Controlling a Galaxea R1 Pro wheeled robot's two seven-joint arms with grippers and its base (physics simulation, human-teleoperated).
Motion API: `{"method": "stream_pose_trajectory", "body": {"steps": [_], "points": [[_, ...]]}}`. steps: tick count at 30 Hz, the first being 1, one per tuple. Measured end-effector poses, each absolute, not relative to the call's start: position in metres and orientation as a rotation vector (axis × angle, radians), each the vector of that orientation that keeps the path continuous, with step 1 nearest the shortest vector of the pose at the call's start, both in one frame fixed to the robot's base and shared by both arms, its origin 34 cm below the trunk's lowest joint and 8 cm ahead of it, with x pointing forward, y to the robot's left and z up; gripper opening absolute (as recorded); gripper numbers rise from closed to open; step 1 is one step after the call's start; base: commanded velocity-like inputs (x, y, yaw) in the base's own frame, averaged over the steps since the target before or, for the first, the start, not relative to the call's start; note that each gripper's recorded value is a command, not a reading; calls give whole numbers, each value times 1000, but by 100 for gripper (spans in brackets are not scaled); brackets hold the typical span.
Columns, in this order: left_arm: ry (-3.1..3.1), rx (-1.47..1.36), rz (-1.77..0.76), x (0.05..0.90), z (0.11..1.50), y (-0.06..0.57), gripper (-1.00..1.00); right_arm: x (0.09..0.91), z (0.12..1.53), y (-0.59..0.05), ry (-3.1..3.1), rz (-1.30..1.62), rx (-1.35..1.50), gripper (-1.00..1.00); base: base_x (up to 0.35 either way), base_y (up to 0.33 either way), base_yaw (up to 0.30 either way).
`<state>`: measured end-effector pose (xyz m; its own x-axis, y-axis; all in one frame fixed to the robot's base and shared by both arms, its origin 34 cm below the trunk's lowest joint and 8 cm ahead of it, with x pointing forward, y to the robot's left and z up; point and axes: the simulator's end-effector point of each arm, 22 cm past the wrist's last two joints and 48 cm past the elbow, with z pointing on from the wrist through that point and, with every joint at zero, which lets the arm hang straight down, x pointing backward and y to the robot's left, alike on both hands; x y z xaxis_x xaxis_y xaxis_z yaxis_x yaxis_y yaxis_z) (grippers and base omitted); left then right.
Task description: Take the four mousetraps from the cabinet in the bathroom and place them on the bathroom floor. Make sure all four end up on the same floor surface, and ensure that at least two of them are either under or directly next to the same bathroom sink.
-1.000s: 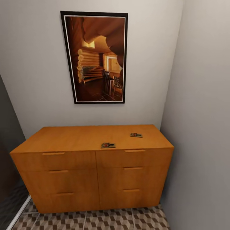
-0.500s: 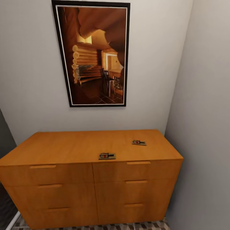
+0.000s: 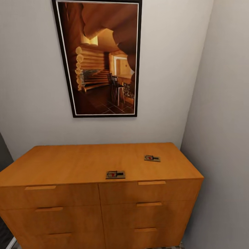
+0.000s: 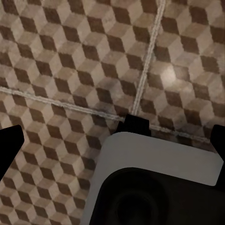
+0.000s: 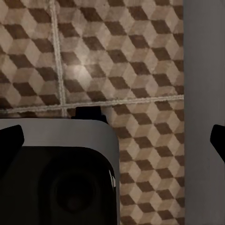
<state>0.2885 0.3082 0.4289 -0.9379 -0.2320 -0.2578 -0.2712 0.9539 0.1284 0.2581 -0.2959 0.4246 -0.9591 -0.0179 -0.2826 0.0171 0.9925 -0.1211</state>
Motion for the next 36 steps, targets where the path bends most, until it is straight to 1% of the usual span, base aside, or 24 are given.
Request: {"method": "stream_pose_trajectory", "body": {"steps": [36], "points": [[2866, -362, 229, 289, 429, 307, 100, 258, 425, -296, 2849, -176, -1, 100, -3, 0, 0]]}}
